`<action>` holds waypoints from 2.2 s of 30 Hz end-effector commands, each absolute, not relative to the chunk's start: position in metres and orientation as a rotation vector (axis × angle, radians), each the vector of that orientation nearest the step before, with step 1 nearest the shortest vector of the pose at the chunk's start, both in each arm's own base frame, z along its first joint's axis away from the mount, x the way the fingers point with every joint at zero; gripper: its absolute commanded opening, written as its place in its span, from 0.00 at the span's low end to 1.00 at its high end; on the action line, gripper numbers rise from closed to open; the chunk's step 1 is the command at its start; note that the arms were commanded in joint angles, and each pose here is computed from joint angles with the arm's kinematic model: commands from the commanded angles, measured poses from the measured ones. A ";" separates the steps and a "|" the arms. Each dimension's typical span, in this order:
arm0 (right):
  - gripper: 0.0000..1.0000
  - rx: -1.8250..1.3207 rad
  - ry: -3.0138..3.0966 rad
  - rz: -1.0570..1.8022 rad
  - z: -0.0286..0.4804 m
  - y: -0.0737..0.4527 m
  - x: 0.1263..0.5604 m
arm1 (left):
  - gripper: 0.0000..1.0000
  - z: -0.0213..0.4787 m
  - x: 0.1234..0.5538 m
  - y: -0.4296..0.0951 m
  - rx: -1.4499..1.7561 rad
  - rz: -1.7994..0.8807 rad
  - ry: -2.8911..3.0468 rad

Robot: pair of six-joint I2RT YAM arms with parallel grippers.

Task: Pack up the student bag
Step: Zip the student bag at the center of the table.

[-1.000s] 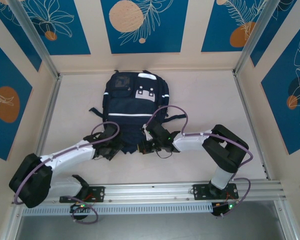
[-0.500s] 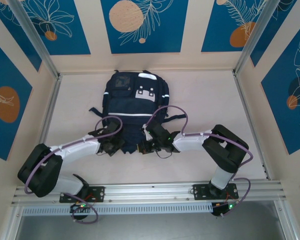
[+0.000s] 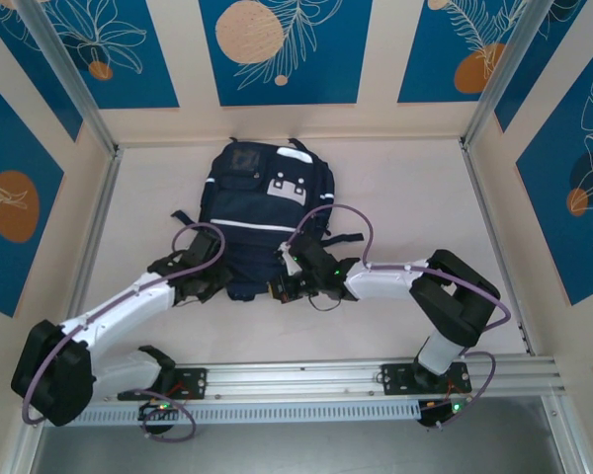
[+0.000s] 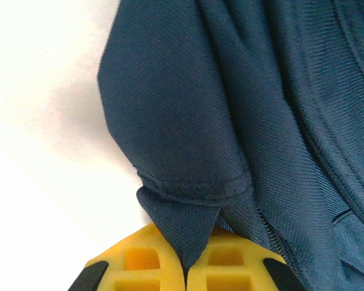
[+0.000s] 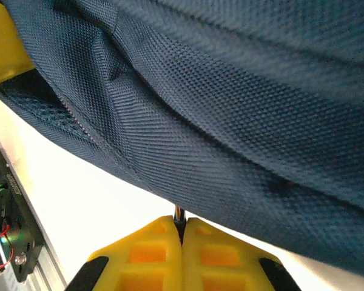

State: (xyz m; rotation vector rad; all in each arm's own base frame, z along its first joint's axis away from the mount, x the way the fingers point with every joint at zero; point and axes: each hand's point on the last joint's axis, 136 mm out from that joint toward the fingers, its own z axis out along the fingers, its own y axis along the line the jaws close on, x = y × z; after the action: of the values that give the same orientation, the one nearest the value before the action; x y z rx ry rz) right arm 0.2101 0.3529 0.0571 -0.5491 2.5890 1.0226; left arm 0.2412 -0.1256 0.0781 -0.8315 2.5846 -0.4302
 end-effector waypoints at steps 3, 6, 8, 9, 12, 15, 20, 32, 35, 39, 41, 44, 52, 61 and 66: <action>0.00 -0.577 2.808 0.840 0.022 0.312 0.183 | 0.00 0.074 0.235 -0.086 -0.897 -0.295 2.546; 0.00 -0.590 2.813 0.823 0.022 0.308 0.182 | 0.00 0.072 0.234 -0.079 -0.909 -0.275 2.548; 0.00 -0.595 2.813 0.817 0.022 0.307 0.182 | 0.00 0.073 0.234 -0.076 -0.922 -0.274 2.545; 0.00 -0.593 2.816 0.810 0.021 0.306 0.183 | 0.00 0.072 0.233 -0.074 -0.934 -0.275 2.545; 0.00 -0.576 2.822 0.796 0.019 0.303 0.186 | 0.00 0.072 0.233 -0.072 -0.954 -0.293 2.551; 0.00 -0.557 2.818 0.790 0.019 0.300 0.189 | 0.00 0.072 0.233 -0.068 -0.964 -0.287 2.554; 0.00 -0.531 2.819 0.777 0.017 0.295 0.195 | 0.00 0.070 0.231 -0.064 -0.981 -0.289 2.560; 0.00 -0.556 2.783 0.886 0.023 0.314 0.193 | 0.00 0.073 0.240 -0.062 -0.948 -0.307 2.578; 0.00 -0.568 2.771 0.947 0.024 0.326 0.188 | 0.06 0.075 0.250 -0.056 -0.980 -0.279 2.592; 0.00 -0.555 2.776 0.996 0.022 0.341 0.184 | 0.49 0.082 0.253 -0.060 -1.092 -0.369 2.607; 0.00 -0.537 2.781 1.019 0.021 0.348 0.184 | 0.58 0.089 0.244 -0.063 -1.143 -0.411 2.586; 0.00 -0.512 2.782 1.047 0.019 0.356 0.184 | 0.63 0.094 0.222 -0.072 -1.248 -0.525 2.527; 0.00 -0.492 2.789 1.062 0.014 0.367 0.187 | 0.67 0.104 0.203 -0.123 -1.315 -0.765 2.395; 0.00 -0.485 2.768 1.093 0.023 0.368 0.186 | 0.62 0.072 0.226 -0.189 -1.255 -0.794 2.449; 0.00 -0.492 2.781 1.103 0.023 0.366 0.181 | 0.56 0.075 0.249 -0.203 -1.206 -0.865 2.378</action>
State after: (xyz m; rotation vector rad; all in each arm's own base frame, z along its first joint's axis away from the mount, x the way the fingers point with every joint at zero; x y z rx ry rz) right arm 0.2028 0.3665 0.0265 -0.4523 2.7124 1.0570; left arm 0.2196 -0.1834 0.0551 -1.1902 2.5370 -0.6823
